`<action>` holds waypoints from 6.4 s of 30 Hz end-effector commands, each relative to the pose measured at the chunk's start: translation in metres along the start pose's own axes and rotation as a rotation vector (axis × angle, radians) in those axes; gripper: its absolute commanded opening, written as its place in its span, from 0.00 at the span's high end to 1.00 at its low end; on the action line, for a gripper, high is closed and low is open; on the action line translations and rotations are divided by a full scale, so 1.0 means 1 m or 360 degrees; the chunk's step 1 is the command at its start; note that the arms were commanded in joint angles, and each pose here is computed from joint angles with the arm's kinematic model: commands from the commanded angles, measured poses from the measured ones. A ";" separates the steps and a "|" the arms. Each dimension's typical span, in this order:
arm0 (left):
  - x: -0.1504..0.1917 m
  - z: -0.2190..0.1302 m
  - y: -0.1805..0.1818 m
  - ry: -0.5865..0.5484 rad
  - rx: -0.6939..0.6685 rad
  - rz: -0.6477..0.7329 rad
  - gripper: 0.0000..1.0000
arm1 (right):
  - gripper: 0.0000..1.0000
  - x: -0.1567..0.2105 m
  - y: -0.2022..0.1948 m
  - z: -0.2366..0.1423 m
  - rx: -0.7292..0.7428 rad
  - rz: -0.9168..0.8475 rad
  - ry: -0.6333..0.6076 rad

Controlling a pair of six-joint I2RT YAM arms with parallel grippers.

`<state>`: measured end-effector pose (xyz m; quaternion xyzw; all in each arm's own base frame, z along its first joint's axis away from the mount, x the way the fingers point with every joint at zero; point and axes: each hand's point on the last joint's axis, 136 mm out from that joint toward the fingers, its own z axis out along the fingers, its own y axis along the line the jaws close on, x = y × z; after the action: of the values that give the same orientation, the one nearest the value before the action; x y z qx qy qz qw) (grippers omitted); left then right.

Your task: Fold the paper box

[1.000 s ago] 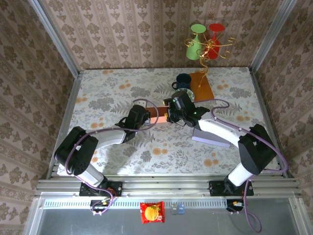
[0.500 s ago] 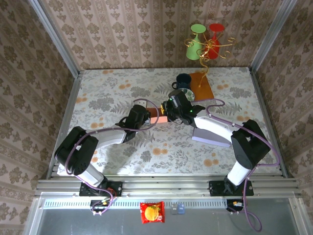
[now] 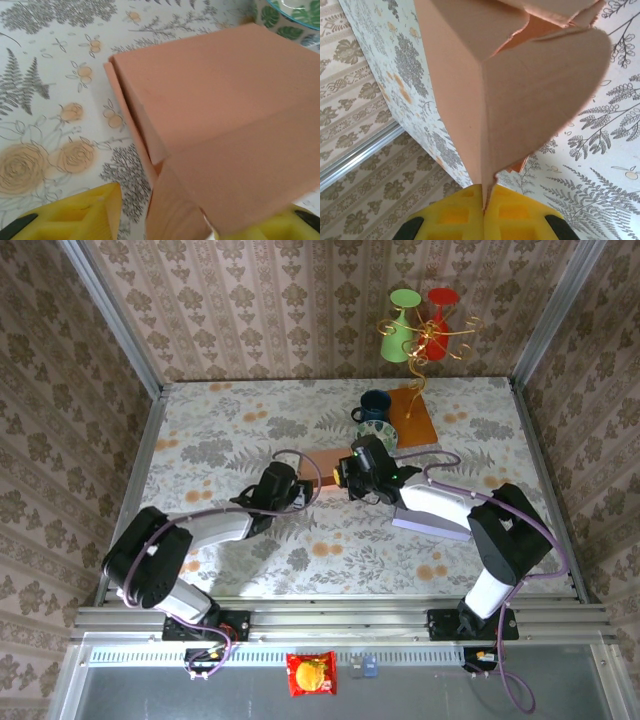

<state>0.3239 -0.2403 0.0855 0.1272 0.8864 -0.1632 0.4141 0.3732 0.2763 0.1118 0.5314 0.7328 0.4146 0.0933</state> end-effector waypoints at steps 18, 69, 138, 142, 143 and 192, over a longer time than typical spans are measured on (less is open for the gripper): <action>-0.026 -0.068 -0.005 0.0154 0.0458 -0.0665 0.42 | 1.00 -0.006 -0.028 0.001 -0.0001 -0.0204 0.0113; 0.024 -0.001 -0.021 0.0541 0.0396 -0.0805 0.60 | 0.43 -0.065 -0.043 -0.097 0.0292 -0.1646 0.0227; 0.069 0.009 0.009 0.0627 0.0264 -0.0863 0.87 | 0.20 -0.030 -0.047 0.000 0.0120 -0.1528 0.0971; 0.065 0.009 0.009 0.0613 0.0270 -0.0862 0.87 | 0.28 -0.024 -0.044 0.001 0.0093 -0.1504 0.0983; 0.065 0.009 0.008 0.0614 0.0272 -0.0863 0.87 | 0.30 -0.022 -0.043 0.001 0.0092 -0.1497 0.0983; 0.030 -0.106 -0.076 0.0190 0.0667 0.1779 0.27 | 0.59 0.038 -0.090 -0.052 0.0784 0.0047 0.1172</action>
<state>0.1795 -0.2778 0.1496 0.6725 0.6335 -0.1559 0.3495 0.3011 0.2661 0.0986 0.3526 0.8027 0.4222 -0.2304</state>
